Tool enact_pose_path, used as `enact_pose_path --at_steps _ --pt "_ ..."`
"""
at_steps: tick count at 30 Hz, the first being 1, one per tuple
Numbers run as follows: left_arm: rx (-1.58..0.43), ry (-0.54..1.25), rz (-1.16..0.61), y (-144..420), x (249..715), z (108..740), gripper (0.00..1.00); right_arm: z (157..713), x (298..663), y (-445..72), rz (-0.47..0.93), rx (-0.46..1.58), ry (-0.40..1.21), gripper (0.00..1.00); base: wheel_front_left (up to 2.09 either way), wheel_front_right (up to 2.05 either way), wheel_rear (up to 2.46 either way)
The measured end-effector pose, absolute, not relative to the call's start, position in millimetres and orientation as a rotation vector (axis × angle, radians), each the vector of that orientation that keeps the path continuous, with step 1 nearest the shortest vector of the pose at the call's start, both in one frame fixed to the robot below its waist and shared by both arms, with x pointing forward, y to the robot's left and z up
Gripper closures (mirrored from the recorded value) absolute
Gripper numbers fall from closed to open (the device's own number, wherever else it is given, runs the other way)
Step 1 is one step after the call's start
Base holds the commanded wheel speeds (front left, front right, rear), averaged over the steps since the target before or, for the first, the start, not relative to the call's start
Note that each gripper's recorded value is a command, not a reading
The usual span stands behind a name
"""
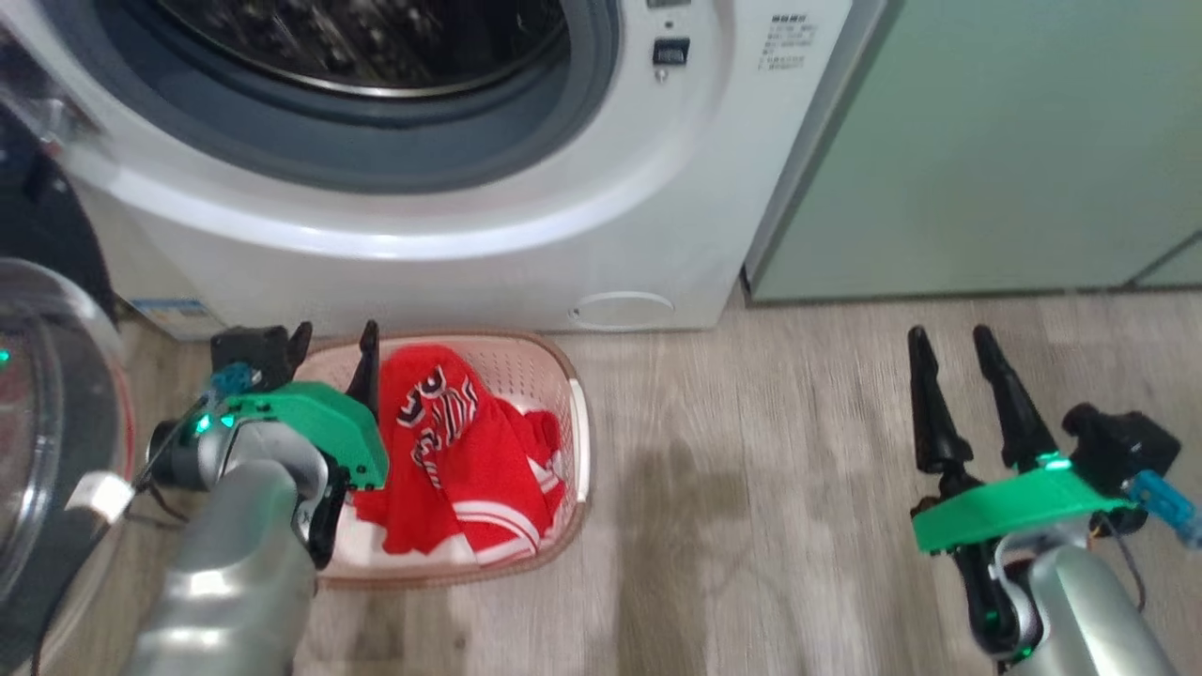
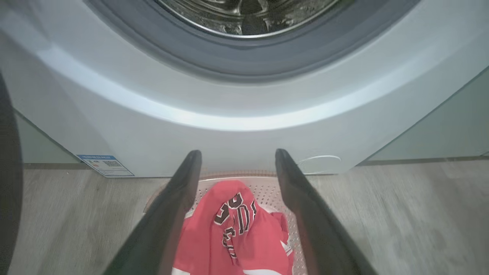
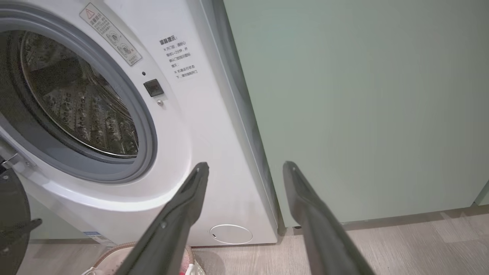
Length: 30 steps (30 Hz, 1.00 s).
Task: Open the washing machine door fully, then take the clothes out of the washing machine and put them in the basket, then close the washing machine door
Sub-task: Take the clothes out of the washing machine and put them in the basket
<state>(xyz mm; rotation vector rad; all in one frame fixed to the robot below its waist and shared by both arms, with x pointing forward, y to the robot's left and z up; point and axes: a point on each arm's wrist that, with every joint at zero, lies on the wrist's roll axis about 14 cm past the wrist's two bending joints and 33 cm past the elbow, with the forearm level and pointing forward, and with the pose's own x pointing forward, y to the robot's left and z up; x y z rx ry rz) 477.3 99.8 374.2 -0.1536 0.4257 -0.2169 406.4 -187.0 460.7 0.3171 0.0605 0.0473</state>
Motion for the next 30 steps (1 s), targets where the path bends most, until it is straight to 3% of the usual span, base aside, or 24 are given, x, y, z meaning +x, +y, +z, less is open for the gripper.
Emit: enact_pose_path --at_steps 10,30 --pt "-0.194 0.155 -0.093 144.2 457.9 449.6 0.00 483.0 383.7 -179.9 0.071 0.327 0.004 0.00 0.00 0.00 0.00" --pt "-0.187 0.074 0.018 188.8 390.5 464.9 0.00 494.8 356.5 -179.1 0.061 0.353 -0.039 0.00 0.00 0.00 0.00"
